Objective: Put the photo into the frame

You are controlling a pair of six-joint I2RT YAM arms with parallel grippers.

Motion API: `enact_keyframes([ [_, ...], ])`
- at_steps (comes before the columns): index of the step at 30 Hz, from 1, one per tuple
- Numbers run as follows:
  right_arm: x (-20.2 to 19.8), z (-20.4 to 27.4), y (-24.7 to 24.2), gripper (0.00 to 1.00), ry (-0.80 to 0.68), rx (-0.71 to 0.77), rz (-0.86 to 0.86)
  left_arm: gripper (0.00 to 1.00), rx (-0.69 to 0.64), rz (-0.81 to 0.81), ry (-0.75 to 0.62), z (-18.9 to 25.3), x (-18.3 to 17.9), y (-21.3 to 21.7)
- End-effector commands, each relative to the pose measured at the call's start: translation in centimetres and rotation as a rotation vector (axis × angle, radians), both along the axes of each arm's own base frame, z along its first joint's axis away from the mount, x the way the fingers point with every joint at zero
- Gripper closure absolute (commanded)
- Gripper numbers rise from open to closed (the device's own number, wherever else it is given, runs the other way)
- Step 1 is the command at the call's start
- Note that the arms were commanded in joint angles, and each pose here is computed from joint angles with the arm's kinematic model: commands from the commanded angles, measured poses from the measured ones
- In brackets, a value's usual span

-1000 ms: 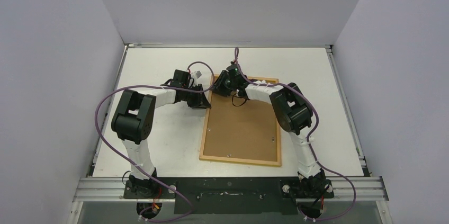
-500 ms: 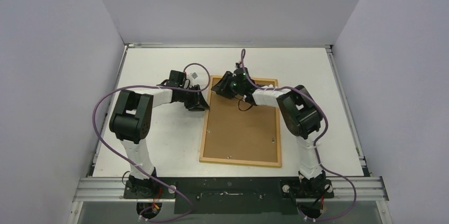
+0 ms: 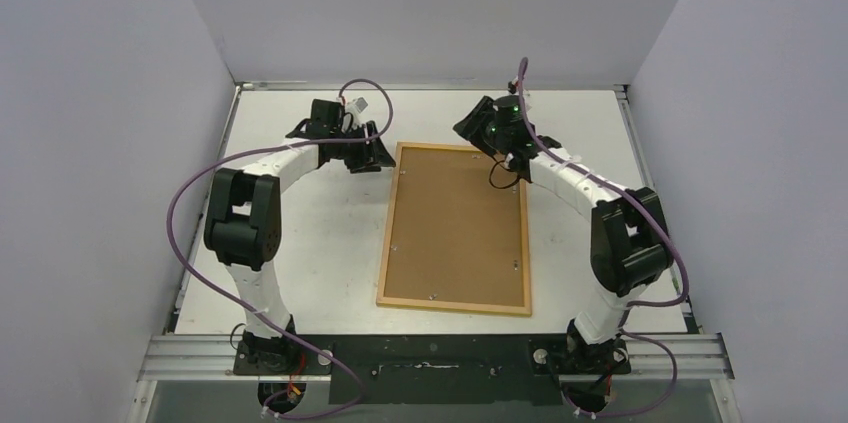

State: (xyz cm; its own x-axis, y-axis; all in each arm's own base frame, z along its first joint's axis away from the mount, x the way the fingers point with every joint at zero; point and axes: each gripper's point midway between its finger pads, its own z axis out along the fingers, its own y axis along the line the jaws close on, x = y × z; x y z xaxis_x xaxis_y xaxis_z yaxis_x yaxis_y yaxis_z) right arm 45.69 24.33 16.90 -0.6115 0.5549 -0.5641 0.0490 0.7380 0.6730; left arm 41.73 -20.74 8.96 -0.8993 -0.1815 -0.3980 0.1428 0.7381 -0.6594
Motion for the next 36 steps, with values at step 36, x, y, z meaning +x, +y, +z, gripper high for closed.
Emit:
enact_keyframes([
  [36, 4.5, -11.2, -5.2, 0.44, 0.294, 0.118, -0.452, 0.72, 0.165, -0.016, 0.074, -8.5, 4.6, -1.5],
])
